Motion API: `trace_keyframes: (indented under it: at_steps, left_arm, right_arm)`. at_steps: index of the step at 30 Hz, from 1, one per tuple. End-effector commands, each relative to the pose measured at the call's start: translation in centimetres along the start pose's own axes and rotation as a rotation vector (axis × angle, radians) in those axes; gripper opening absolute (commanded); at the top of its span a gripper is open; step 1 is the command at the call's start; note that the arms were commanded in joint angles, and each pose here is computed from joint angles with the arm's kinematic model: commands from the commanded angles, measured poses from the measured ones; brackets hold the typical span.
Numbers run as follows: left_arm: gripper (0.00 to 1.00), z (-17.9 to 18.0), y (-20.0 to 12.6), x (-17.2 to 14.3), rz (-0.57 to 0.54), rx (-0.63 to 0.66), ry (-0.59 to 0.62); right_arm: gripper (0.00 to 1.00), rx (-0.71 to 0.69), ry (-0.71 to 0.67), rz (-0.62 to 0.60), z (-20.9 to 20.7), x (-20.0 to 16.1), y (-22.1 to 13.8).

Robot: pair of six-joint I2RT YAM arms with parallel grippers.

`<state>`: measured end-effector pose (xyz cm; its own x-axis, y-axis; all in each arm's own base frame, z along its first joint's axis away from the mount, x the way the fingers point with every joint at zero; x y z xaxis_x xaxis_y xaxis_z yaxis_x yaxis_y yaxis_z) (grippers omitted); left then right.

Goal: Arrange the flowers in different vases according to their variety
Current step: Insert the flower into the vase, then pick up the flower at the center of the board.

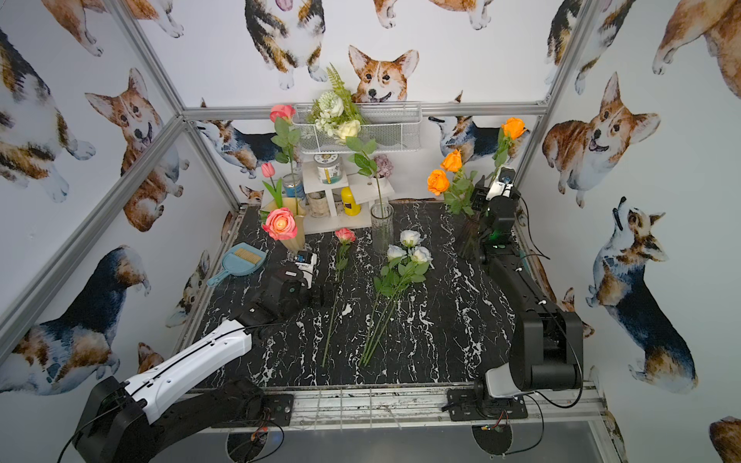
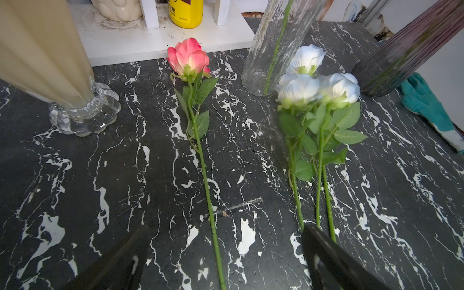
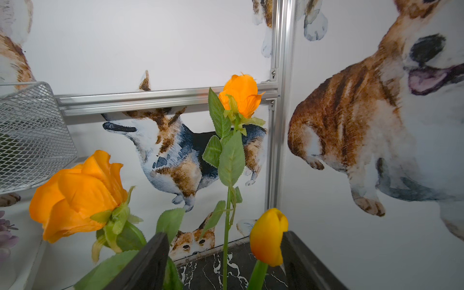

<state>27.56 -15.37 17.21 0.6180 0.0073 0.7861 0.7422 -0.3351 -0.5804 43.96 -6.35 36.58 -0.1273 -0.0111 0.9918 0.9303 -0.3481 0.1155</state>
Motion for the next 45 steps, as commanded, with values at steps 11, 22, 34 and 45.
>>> trace_keyframes:
  at_steps: [11, 22, 34, 45]
  left_arm:
    - [1.0, -0.2, 0.5, -0.5, 0.029, -0.002, 0.003]
    - [1.0, -2.3, 1.1, -1.6, 0.09, -0.052, 0.065]
    - [1.0, -7.1, 4.0, -3.5, 0.233, -0.059, 0.141]
    - [0.88, -10.1, 8.1, -6.1, 0.372, 0.003, 0.198]
  right_arm:
    - [0.79, 0.014, 0.112, 0.138, -0.4, -0.1, -2.5]
    - [0.79, 0.155, 0.171, 0.42, 1.4, -3.3, -8.0]
    - [0.79, 0.364, 0.215, 0.681, 3.4, -5.7, -15.1]
    - [0.78, 0.423, 0.27, 0.77, 3.0, -7.8, -19.8]
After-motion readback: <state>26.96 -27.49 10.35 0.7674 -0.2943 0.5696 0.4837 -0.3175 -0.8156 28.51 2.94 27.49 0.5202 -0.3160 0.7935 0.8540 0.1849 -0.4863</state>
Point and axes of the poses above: each gripper's point midway between its finger pads, its own y axis out along the fingers, its own z axis along the line the jaws close on, x = y × z, the point moved 3 cm from there along -y, back along the fingers
